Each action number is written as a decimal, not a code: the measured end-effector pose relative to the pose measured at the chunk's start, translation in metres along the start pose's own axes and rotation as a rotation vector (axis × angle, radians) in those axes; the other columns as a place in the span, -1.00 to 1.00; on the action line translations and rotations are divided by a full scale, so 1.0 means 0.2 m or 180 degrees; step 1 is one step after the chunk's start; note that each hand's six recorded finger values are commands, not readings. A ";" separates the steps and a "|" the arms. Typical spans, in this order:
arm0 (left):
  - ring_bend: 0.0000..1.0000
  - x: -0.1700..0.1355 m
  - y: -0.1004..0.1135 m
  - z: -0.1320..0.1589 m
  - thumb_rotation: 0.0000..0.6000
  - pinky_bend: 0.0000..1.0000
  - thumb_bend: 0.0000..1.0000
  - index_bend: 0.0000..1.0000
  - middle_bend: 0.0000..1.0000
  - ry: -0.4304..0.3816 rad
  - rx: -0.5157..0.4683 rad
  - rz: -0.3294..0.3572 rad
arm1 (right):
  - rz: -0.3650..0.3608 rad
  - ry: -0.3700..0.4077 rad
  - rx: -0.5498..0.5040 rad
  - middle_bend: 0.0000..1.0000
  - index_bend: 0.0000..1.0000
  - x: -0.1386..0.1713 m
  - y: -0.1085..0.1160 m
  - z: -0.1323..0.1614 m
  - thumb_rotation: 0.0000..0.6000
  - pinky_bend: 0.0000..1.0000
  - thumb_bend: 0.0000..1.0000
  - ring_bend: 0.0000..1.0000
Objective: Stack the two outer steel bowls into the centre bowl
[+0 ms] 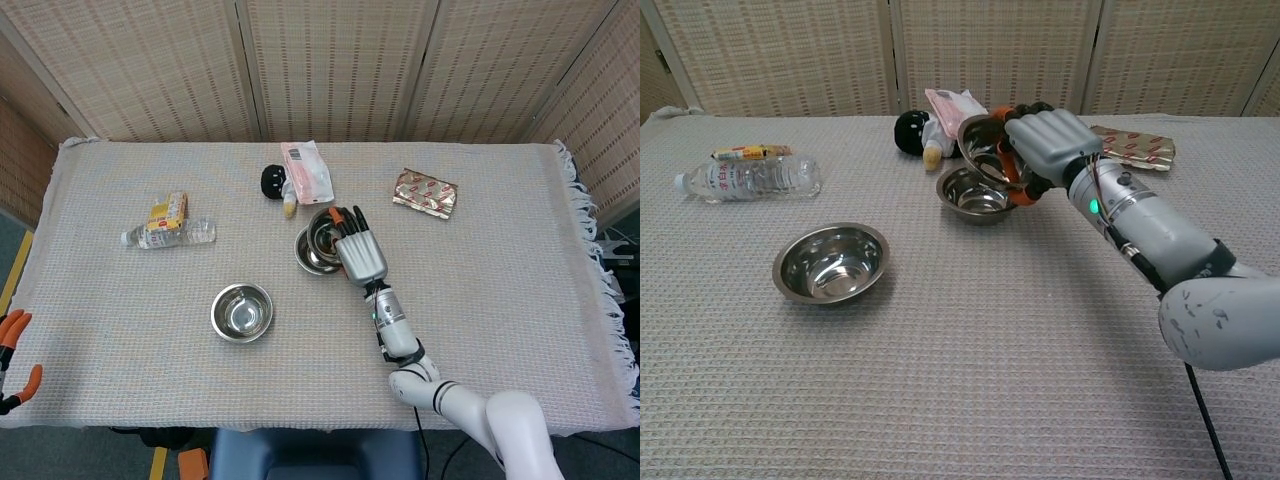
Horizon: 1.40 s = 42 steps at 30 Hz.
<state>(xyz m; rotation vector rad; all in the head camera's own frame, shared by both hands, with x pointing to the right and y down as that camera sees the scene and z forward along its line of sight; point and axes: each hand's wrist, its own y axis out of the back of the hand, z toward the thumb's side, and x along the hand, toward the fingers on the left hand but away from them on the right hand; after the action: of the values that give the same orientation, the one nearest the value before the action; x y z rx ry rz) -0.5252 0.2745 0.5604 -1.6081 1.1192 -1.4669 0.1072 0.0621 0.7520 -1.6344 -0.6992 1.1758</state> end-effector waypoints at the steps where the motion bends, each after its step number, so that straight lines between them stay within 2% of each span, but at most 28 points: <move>1: -1.00 0.00 0.00 0.00 1.00 -0.80 -0.06 -1.00 -1.00 -0.0007 0.0003 0.0004 | -0.0005 0.0014 -0.0052 -0.90 -0.87 0.00 0.00 0.01 1.00 -1.00 -0.42 -1.00; 7: -1.00 -0.01 0.01 0.01 1.00 -0.79 -0.05 -1.00 -1.00 -0.0010 -0.0002 0.0028 | 0.0071 0.0075 -0.0209 -0.97 -1.00 0.00 -0.02 0.05 1.00 -1.00 -0.55 -1.00; 17: -1.00 -0.01 0.01 0.01 1.00 -0.79 -0.05 -1.00 -1.00 -0.0021 -0.0002 0.0037 | 0.0325 0.0157 -0.0294 -1.00 -1.00 0.04 0.00 0.06 1.00 -1.00 -0.76 -1.00; 21: -1.00 -0.01 0.02 0.02 1.00 -0.79 -0.06 -1.00 -1.00 -0.0082 -0.0006 0.0095 | 0.0284 0.0197 -0.0289 -1.00 -1.00 0.11 0.06 0.03 1.00 -1.00 -0.76 -1.00; 24: -1.00 -0.01 0.01 0.05 1.00 -0.78 -0.06 -1.00 -1.00 -0.0153 -0.0007 0.0116 | 0.0169 0.0182 -0.0259 -1.00 -1.00 0.22 0.12 -0.04 1.00 -1.00 -0.76 -1.00; 28: -1.00 -0.02 -0.01 0.07 1.00 -0.73 -0.10 -1.00 -1.00 -0.0216 0.0014 0.0099 | 0.0000 0.0061 -0.0203 -1.00 -1.00 0.46 0.23 -0.19 1.00 -1.00 -0.76 -1.00; 30: -1.00 -0.02 -0.03 0.10 1.00 -0.77 -0.12 -1.00 -1.00 -0.0284 0.0032 0.0076 | -0.0049 -0.0054 -0.0131 -1.00 -1.00 0.60 0.25 -0.29 1.00 -1.00 -0.76 -1.00; 32: -1.00 -0.01 -0.09 0.17 1.00 -0.87 -0.13 -1.00 -1.00 -0.0419 0.0063 0.0033 | -0.0086 -0.0293 -0.0024 -1.00 -1.00 0.80 0.26 -0.46 1.00 -1.00 -0.76 -1.00; 37: -1.00 0.06 -0.26 0.36 1.00 -0.88 -0.14 -1.00 -1.00 -0.0654 0.0269 -0.0060 | -0.0230 -0.0994 0.0017 -1.00 -1.00 1.39 0.30 -0.85 1.00 -1.00 -0.76 -1.00; 40: -1.00 0.12 -0.39 0.47 1.00 -0.88 -0.14 -0.99 -1.00 -0.0793 0.0471 -0.0168 | -0.0320 -0.1198 -0.0042 -1.00 -1.00 1.66 0.33 -0.96 1.00 -1.00 -0.76 -1.00; 42: -1.00 0.15 -0.47 0.55 1.00 -0.88 -0.14 -0.98 -1.00 -0.0894 0.0575 -0.0241 | -0.0341 -0.1218 -0.0015 -1.00 -1.00 1.76 0.33 -1.01 1.00 -1.00 -0.76 -1.00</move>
<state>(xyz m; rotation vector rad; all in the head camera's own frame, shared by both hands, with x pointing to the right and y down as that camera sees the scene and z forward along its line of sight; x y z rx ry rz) -0.4018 0.2774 0.6432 -1.6801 0.7545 -1.2989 0.4178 0.2623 0.5735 -1.3686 -1.0174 1.4240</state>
